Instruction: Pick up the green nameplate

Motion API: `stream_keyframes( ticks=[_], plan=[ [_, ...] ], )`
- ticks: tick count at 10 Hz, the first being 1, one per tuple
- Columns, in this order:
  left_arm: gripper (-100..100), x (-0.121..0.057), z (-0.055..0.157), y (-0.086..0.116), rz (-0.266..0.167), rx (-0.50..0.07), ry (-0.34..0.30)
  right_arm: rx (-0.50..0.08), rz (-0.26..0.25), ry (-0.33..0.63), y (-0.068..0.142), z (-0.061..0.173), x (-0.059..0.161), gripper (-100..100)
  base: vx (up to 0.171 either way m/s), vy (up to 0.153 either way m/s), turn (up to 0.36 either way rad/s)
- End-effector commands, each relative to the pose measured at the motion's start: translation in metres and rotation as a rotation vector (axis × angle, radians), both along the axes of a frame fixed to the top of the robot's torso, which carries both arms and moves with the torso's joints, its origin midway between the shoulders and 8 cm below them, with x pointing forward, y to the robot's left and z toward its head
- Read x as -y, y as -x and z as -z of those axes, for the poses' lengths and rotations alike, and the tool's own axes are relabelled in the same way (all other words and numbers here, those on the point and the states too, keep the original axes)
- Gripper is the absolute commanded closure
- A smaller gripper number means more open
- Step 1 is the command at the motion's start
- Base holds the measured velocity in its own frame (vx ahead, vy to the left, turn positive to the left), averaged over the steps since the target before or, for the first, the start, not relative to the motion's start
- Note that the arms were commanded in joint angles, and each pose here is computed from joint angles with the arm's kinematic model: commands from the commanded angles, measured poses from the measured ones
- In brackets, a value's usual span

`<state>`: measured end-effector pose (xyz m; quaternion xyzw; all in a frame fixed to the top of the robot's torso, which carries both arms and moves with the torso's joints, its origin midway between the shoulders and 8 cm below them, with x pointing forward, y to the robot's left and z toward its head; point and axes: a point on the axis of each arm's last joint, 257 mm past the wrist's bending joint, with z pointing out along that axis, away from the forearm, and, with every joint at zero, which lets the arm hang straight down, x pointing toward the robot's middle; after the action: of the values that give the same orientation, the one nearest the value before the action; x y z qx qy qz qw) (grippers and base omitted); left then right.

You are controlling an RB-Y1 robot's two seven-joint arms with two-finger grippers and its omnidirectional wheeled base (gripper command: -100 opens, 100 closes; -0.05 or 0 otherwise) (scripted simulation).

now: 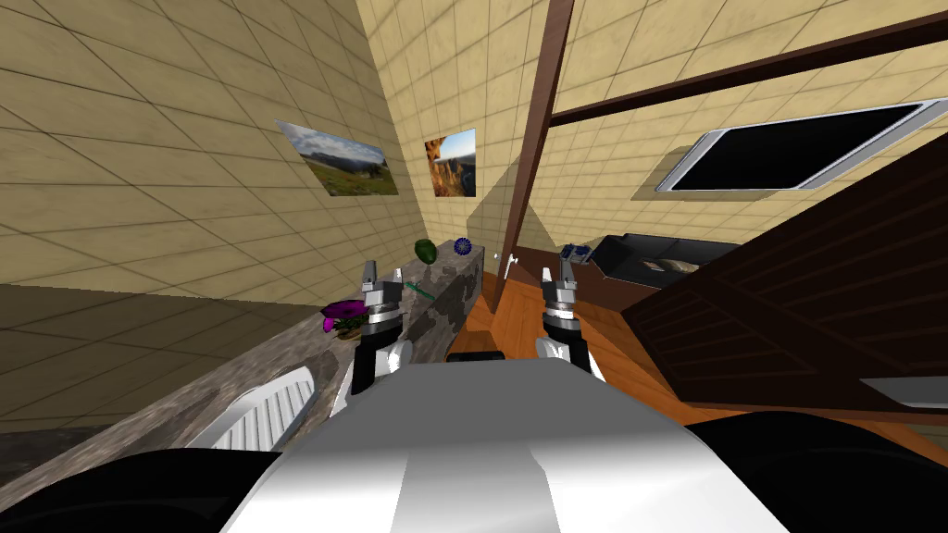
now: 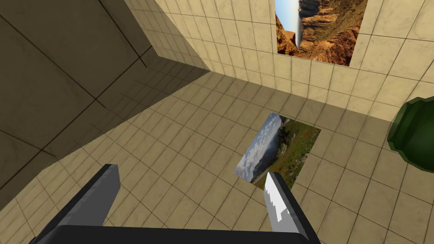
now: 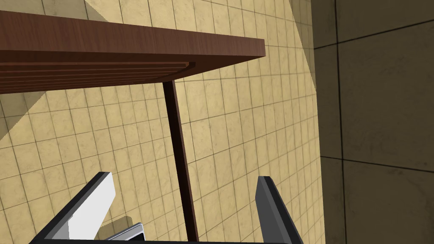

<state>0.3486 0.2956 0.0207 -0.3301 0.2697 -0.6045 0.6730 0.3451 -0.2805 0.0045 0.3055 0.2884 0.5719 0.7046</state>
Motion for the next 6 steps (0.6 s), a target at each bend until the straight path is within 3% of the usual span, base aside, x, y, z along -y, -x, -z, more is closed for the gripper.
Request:
stream_keyframes(
  ticks=[1, 6],
  plan=[
    [-100, -0.002, 0.006, -0.006, 0.031, -0.034, -0.001, 0.000, 0.000, 0.000, 0.000, 0.000, 0.000, 0, -0.008, -0.001, -0.010],
    [-100, -0.023, 0.032, -0.026, 0.116, -0.164, 0.082, 0.000, 0.000, 0.000, 0.000, 0.000, 0.000, 0, -0.037, 0.001, 0.000]
  ],
)
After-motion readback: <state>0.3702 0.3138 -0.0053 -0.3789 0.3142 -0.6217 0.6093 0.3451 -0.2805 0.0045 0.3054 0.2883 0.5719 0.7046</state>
